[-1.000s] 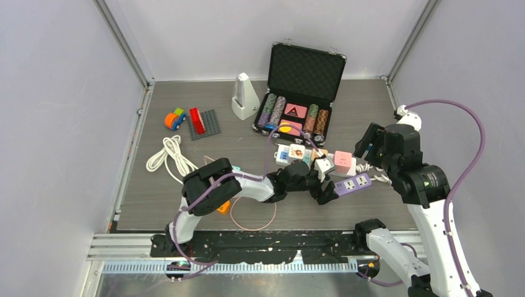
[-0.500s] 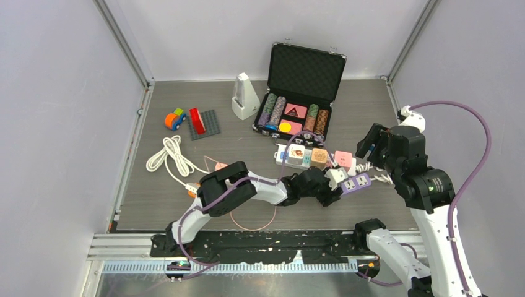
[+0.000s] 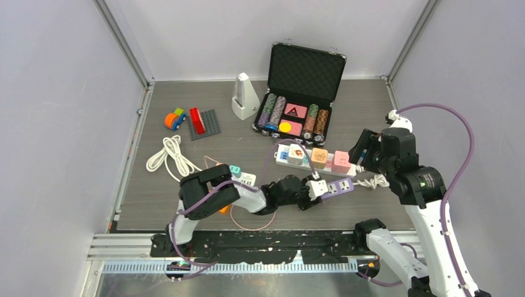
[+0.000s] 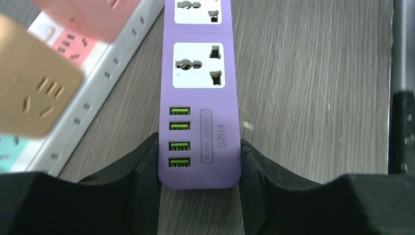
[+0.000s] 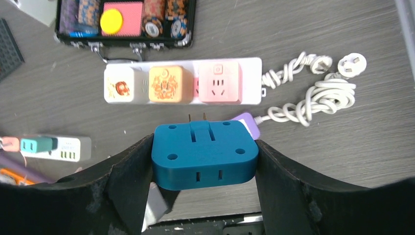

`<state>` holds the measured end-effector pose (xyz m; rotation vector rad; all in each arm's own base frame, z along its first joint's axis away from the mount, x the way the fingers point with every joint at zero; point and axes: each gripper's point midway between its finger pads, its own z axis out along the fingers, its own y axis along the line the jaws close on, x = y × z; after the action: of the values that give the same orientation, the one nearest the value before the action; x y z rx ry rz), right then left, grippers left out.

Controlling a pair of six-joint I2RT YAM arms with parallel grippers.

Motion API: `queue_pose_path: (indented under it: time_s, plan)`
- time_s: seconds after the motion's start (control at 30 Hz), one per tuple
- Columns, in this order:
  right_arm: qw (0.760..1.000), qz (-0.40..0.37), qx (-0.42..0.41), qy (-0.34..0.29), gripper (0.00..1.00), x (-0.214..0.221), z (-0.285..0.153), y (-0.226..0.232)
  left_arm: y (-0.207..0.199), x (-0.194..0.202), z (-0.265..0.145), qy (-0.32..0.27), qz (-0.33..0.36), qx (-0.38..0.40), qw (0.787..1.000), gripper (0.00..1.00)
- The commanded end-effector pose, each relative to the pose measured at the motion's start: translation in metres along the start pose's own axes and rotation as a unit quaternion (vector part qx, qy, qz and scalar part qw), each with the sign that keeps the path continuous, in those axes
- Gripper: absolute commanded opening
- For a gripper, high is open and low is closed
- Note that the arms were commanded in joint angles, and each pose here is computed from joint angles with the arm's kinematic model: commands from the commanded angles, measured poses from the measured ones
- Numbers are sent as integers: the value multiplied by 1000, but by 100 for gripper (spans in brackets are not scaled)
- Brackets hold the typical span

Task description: Insert the plug

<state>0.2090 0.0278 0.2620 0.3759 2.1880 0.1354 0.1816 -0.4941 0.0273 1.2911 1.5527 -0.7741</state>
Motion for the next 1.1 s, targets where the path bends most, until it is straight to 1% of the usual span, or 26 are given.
queue_pose_path:
  time_s: [0.0,0.03,0.07,0.13,0.23,0.3,0.43,0.5,0.7,0.77,1.0,1.07]
  plan:
    - [998,-27,-34,44,44,22,14,10,19,23,-34,33,69,-25,997,18]
    - [997,-30,-41,51,41,25,17,13,20,26,-40,38,65,-21,997,18]
    - [995,-36,-52,74,40,37,24,16,24,29,-45,42,57,-21,997,18]
    - [992,-43,-66,98,38,51,34,23,29,35,-55,47,36,-15,998,18]
    - [988,-68,-88,110,38,65,44,40,31,40,-68,41,-1,19,999,22]
    - [985,-85,-94,121,37,74,50,51,35,44,-73,49,-19,30,998,24]
    - [977,-110,-102,151,37,92,64,65,44,51,-80,70,-22,32,997,32]
    - [972,-123,-111,168,36,101,69,70,46,53,-81,77,-16,28,996,46]
    - [955,-170,-120,212,36,128,82,78,57,50,-85,81,-11,-2,997,98]
    - [950,-184,-117,222,36,133,86,79,60,45,-91,75,-10,-13,997,100]
    - [932,-224,-110,261,34,153,93,79,69,21,-123,40,-14,-61,997,100]
    - [929,-231,-107,270,34,156,94,79,70,8,-134,21,-11,-68,997,100]
